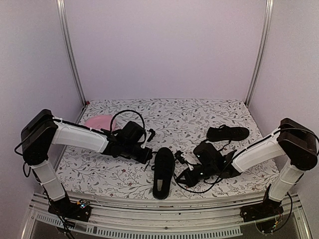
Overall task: Tie the shoes
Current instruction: Adjust the half-tied shoelace on the shoe.
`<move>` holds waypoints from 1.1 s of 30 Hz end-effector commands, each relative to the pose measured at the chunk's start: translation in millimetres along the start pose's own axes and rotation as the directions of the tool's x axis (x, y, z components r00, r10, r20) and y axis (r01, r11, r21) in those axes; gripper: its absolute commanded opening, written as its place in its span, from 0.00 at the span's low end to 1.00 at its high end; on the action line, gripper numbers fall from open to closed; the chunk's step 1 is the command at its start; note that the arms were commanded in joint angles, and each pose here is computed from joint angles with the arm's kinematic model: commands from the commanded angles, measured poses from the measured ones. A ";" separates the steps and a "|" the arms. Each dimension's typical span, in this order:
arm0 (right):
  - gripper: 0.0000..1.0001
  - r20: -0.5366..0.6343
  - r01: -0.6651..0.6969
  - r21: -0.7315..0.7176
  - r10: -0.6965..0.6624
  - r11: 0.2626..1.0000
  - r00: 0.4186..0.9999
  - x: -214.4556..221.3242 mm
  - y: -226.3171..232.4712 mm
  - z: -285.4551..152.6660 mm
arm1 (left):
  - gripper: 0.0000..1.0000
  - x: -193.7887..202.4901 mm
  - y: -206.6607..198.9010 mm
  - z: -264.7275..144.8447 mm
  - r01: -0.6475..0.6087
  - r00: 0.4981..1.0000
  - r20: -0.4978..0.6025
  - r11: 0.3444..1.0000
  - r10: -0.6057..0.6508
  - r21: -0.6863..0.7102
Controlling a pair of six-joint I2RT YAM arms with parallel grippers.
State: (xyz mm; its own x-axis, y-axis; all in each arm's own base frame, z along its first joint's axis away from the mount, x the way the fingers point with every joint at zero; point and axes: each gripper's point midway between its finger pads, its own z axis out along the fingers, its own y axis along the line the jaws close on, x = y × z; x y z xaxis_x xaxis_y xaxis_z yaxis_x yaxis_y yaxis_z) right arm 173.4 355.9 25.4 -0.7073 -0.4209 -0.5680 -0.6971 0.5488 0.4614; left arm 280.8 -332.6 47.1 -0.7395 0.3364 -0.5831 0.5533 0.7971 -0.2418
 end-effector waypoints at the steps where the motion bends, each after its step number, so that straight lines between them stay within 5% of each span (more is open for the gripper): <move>1: 0.03 -0.002 -0.039 0.010 0.039 0.999 0.999 4.4 0.7 -5.3 | 0.03 -6.3 -1.6 5.6 -0.042 0.999 -0.003 0.999 0.042 0.018; 7: 0.03 -0.018 -0.070 0.008 0.070 0.998 0.997 12.7 -0.4 -7.2 | 0.18 -3.9 -4.0 3.1 -0.022 1.000 0.000 0.999 0.022 0.037; 12: 0.03 -0.023 -0.078 0.006 0.078 0.997 0.997 15.7 -0.3 -9.3 | 0.48 -0.2 1.3 -12.1 0.008 1.000 0.018 1.000 -0.008 0.023; 14: 0.04 -0.025 -0.085 0.005 0.085 0.996 0.996 18.2 -0.5 -10.3 | 0.53 4.4 4.5 -20.4 0.025 0.999 0.023 1.000 -0.025 0.016; 20: 0.10 -0.036 -0.102 -0.005 0.102 0.995 0.994 26.5 0.2 -15.1 | 0.58 20.6 5.7 -47.3 0.091 0.994 0.054 0.995 -0.093 0.052; 27: 0.58 0.094 -0.107 -0.042 0.110 0.993 0.989 1.5 8.1 -36.1 | 0.57 11.9 -36.3 -76.9 0.135 0.971 0.141 0.929 -0.193 0.345; 33: 0.60 0.204 -0.122 -0.106 0.142 0.987 0.969 -34.8 3.7 -41.3 | 0.54 10.1 -56.9 -72.2 0.104 0.976 0.124 0.883 -0.179 0.458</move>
State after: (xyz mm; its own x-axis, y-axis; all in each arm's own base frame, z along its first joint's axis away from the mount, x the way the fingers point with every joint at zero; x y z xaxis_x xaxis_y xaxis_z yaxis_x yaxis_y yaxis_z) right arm 170.6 329.1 52.2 -0.7784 -0.2635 -0.5697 -0.6037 0.5628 0.5646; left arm 215.8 -317.4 94.0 -0.7822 0.1382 -0.6075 0.5449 0.6247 -0.5594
